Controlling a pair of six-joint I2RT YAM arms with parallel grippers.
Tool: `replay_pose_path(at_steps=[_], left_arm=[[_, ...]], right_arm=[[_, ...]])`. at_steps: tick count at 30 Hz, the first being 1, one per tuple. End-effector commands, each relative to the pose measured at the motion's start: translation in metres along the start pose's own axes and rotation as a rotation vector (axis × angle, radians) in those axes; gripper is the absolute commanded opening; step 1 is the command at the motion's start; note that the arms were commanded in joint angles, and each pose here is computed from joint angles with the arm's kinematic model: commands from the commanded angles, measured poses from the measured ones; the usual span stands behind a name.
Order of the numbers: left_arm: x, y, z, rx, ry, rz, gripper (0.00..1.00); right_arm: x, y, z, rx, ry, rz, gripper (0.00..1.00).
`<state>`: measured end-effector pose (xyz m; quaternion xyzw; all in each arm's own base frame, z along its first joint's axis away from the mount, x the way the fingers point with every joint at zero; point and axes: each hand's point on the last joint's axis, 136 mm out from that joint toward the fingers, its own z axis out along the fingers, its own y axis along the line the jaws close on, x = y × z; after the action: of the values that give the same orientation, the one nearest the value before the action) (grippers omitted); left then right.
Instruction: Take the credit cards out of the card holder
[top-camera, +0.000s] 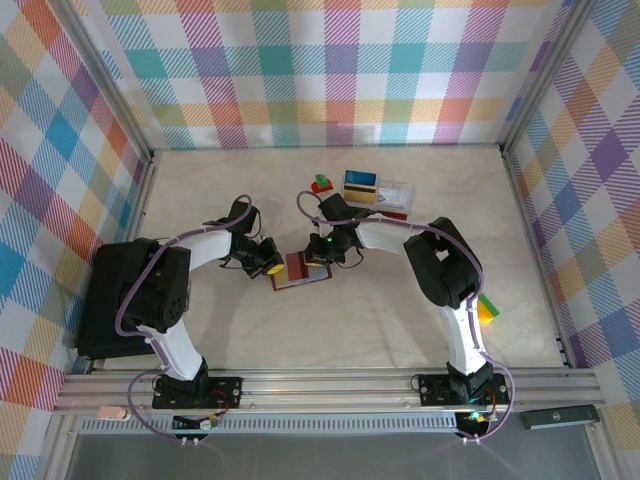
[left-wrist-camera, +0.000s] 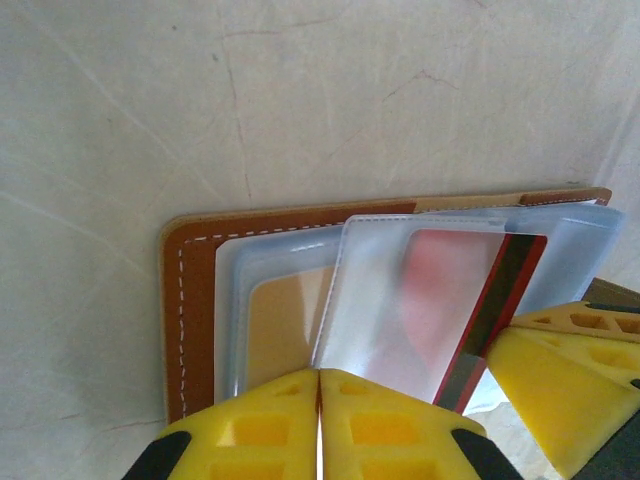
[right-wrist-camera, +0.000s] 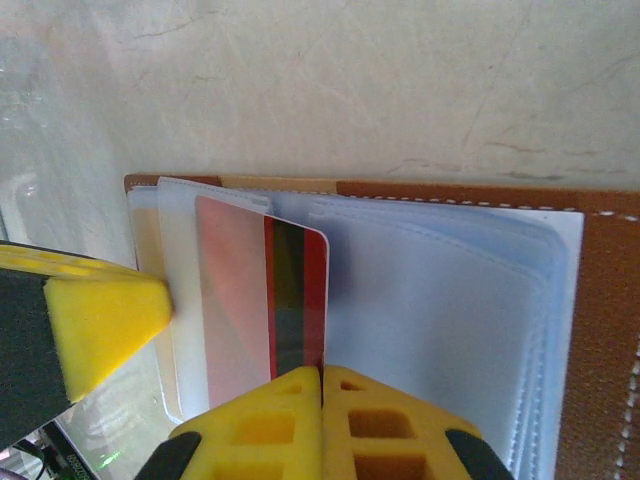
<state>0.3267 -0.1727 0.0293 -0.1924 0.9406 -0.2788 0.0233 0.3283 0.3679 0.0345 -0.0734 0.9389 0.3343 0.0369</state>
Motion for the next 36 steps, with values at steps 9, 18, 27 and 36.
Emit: replay_pose_path(at_steps=[9,18,27,36], left_arm=[[0.003,-0.032,-0.02,0.069,-0.004,0.07,0.14],[0.003,-0.006,0.007,-0.02,0.027,0.025,0.1],[0.008,0.011,0.016,-0.071,0.043,0.01,0.08],[0.008,0.013,0.016,-0.078,0.041,0.009,0.08]], right_arm=[[0.004,0.007,-0.002,-0.058,0.028,-0.017,0.04],[0.004,0.017,-0.003,-0.118,0.028,-0.021,0.04],[0.007,0.031,-0.001,-0.233,0.041,-0.003,0.12],[0.007,0.024,0.005,-0.208,0.041,0.021,0.15]])
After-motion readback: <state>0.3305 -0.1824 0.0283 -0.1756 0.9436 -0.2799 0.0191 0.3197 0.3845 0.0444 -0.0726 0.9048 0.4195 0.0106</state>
